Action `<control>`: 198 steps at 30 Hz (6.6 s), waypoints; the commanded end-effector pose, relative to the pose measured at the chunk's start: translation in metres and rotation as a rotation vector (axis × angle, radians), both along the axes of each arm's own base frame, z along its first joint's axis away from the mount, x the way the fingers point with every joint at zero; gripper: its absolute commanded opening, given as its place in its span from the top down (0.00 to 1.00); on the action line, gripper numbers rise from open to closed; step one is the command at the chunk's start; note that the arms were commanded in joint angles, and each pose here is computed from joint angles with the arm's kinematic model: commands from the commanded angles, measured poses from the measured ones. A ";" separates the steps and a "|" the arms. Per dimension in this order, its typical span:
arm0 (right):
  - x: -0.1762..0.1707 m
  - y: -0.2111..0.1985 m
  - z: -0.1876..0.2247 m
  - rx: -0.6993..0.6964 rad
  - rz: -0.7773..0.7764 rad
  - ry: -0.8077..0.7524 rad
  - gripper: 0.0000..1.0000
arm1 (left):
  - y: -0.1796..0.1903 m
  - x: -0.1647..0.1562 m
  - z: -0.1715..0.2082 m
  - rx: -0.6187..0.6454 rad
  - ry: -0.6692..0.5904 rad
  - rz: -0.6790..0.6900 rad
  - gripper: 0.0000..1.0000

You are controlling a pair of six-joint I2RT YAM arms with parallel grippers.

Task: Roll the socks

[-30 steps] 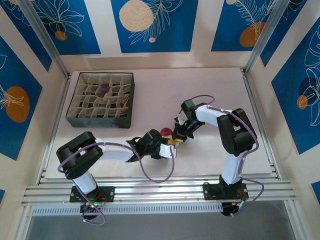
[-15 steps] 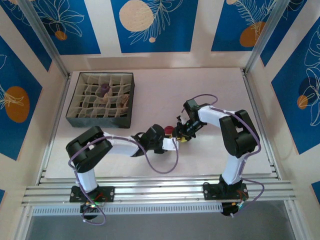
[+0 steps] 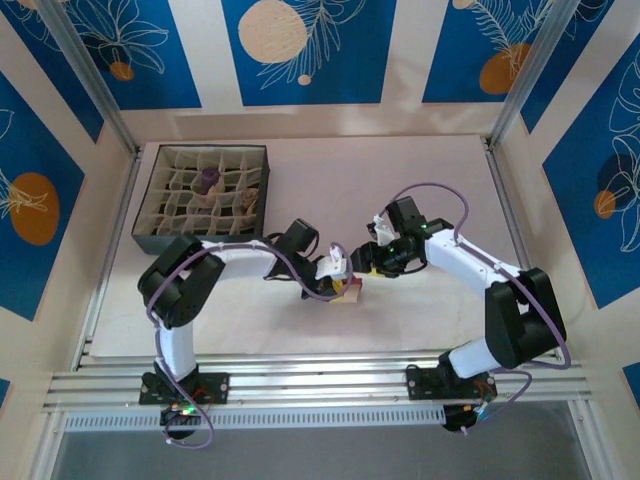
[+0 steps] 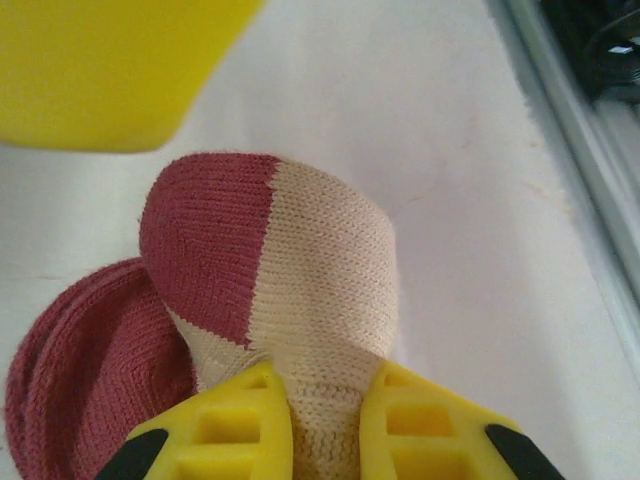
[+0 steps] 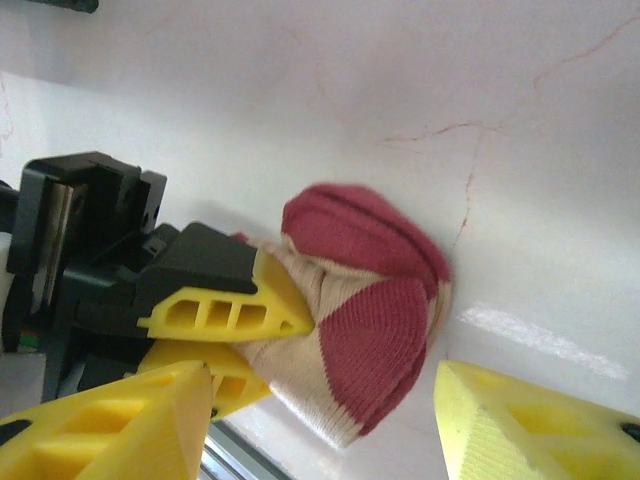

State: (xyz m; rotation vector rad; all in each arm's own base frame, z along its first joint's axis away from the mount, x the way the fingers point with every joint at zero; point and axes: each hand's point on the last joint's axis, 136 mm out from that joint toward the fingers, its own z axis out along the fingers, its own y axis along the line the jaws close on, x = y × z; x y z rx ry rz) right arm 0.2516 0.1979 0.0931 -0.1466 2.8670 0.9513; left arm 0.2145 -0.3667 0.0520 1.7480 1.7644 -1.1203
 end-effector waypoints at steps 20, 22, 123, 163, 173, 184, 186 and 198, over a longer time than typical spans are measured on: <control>-0.018 0.021 -0.048 0.024 0.021 0.137 0.43 | 0.018 0.015 -0.063 0.258 0.444 0.284 0.91; -0.020 0.022 -0.060 -0.008 0.019 0.172 0.44 | 0.020 0.017 -0.065 0.270 0.429 0.294 0.89; -0.036 0.031 -0.036 -0.688 1.154 -1.102 0.31 | 0.042 0.005 -0.033 0.253 0.624 0.202 0.98; -0.032 0.055 -0.007 -0.470 0.816 -0.853 1.00 | 0.059 0.058 0.099 -0.170 0.125 0.401 0.73; -0.019 0.069 0.090 -0.106 0.571 -0.800 1.00 | 0.113 0.063 0.194 -0.501 -0.211 0.571 0.60; -0.037 0.106 0.163 0.309 0.616 -0.712 1.00 | 0.110 0.004 0.230 -0.710 -0.196 0.308 0.00; -0.044 0.111 0.170 0.371 0.651 -0.699 1.00 | 0.109 0.001 0.232 -0.729 -0.193 0.277 0.00; -0.074 0.122 0.192 0.567 0.793 -0.636 1.00 | 0.100 -0.004 0.244 -0.783 -0.039 0.073 0.44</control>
